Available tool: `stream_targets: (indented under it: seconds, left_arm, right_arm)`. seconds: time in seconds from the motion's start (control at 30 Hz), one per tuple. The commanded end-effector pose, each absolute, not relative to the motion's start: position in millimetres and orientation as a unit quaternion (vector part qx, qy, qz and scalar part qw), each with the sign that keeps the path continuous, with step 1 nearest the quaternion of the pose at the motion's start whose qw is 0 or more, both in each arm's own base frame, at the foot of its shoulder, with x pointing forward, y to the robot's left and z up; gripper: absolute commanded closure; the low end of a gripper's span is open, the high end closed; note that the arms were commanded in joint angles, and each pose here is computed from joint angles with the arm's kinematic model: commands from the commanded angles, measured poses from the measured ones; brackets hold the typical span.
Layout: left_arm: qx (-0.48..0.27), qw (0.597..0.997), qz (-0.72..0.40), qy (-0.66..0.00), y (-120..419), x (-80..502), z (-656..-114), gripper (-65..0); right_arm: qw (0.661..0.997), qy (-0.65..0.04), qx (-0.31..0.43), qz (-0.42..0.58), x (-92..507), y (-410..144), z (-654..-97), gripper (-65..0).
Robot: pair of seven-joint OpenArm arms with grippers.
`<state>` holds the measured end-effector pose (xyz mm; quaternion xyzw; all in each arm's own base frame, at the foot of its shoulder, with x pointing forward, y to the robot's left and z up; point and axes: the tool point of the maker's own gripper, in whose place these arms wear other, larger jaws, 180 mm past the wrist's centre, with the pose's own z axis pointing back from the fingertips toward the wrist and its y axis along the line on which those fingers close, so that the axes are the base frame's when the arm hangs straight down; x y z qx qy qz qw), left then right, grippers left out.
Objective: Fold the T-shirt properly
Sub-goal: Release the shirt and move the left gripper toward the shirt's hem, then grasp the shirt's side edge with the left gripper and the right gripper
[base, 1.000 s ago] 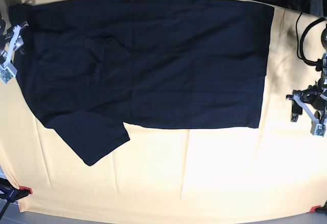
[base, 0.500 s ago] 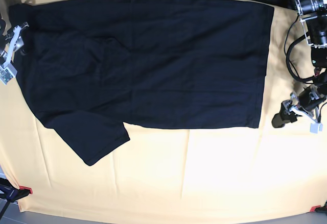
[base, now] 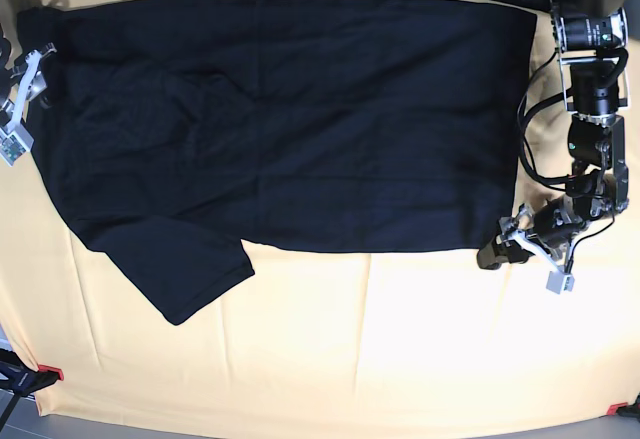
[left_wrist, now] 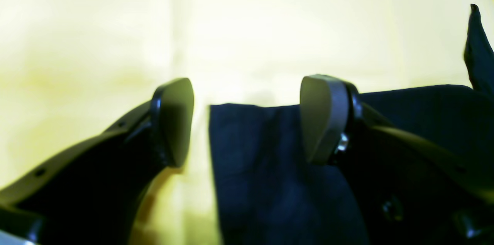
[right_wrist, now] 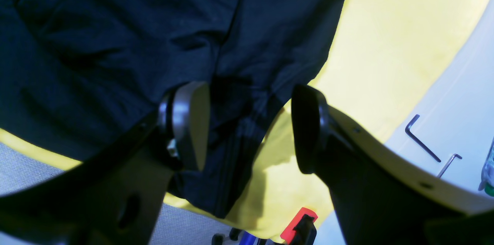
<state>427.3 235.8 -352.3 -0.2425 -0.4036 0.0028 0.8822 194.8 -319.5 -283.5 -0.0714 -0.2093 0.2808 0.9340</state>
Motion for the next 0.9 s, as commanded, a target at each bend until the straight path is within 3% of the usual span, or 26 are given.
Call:
stream_targets:
  seconds: [0.0, 0.2, 0.4, 0.47, 0.6, 0.73, 0.87]
  left_arm:
    - [-0.243, 0.891, -0.012, -0.384, 229.9, 425.2, -353.1, -43.5]
    - [-0.302, 0.886, -0.044, -0.348, 197.7, 412.5, -354.6, -43.5]
    - [-0.306, 0.883, -0.053, -0.350, 196.3, 414.8, -348.4, -42.8]
    - [-0.304, 0.884, -0.053, -0.351, 198.4, 415.6, -347.3, -34.0]
    - [-0.292, 0.889, -0.039, -0.350, 207.3, 417.7, -347.3, 0.0]
    - [-0.278, 0.894, -0.042, -0.350, 210.9, 418.5, -349.5, 0.0]
    - [-0.279, 0.893, -0.042, -0.350, 210.6, 418.9, -349.0, 0.0]
  right_arm:
    - [0.928, -0.218, -0.084, 0.289, 201.2, -322.8, -274.4, -35.6]
    - [0.928, -0.218, -0.085, 0.288, 201.3, -322.8, -274.4, -35.6]
    - [0.928, -0.222, -0.083, 0.289, 202.4, -321.9, -273.8, -35.6]
    - [0.928, -0.222, -0.083, 0.289, 202.5, -321.9, -273.7, -35.6]
    - [0.926, -0.227, -0.083, 0.289, 204.1, -321.2, -272.8, -35.6]
    - [0.919, -0.251, -0.085, 0.292, 211.5, -318.6, -269.1, -35.6]
    - [0.898, -0.335, -0.129, 0.255, 242.4, -326.3, -250.1, -36.3]
